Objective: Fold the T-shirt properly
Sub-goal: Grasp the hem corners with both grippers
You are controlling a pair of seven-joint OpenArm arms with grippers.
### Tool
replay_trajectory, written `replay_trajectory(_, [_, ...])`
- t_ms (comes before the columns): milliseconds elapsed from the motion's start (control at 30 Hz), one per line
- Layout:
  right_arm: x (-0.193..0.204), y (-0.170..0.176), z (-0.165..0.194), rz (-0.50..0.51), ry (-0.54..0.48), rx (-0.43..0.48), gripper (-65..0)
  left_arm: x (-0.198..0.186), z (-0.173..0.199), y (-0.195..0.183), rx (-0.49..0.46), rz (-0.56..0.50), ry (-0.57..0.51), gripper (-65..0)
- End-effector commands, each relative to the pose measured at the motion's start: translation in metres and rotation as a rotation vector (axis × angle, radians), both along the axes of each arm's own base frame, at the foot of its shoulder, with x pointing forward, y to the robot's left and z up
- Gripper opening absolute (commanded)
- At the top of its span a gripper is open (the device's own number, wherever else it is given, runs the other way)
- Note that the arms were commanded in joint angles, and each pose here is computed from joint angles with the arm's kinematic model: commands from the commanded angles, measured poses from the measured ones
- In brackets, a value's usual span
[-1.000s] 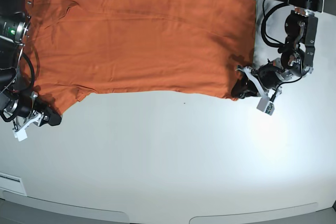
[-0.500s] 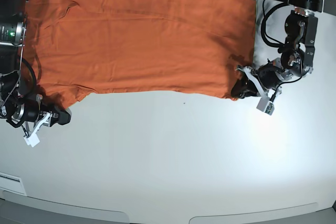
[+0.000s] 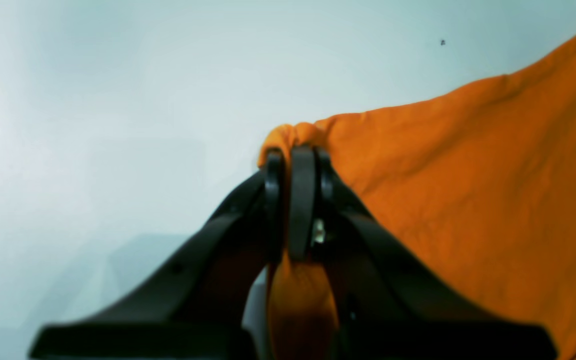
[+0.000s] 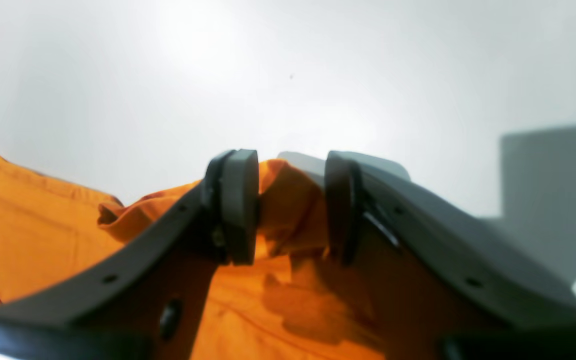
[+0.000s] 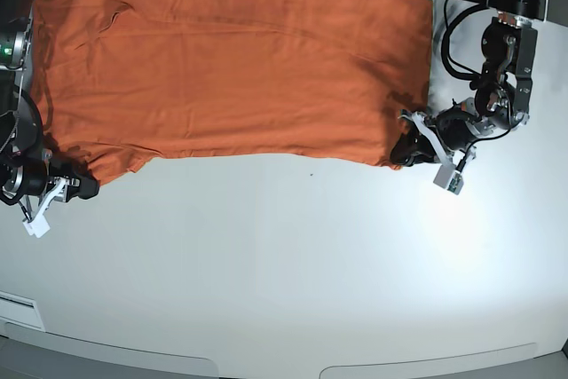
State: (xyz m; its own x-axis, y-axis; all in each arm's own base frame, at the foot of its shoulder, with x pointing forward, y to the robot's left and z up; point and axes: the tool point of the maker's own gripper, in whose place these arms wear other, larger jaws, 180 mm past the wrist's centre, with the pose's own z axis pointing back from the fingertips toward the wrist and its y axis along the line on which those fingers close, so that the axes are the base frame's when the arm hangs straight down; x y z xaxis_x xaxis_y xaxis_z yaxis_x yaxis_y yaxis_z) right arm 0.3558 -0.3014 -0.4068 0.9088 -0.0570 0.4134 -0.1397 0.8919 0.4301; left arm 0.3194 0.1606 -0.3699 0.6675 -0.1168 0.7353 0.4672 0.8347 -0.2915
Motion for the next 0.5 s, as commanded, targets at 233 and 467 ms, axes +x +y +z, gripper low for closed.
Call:
replay_trajectory(233, [-0.014,-0.012,-0.015,0.008,0.055,-0.087,-65.0,-0.007,-0.009,0.009,0.07,-0.022,0.041,-65.0])
replay_trajectory(467, [0.014,0.004,0.018,0.046,-0.077,-0.058,-65.0,0.015,0.008,0.011,0.106,-0.034,-0.026,-65.0])
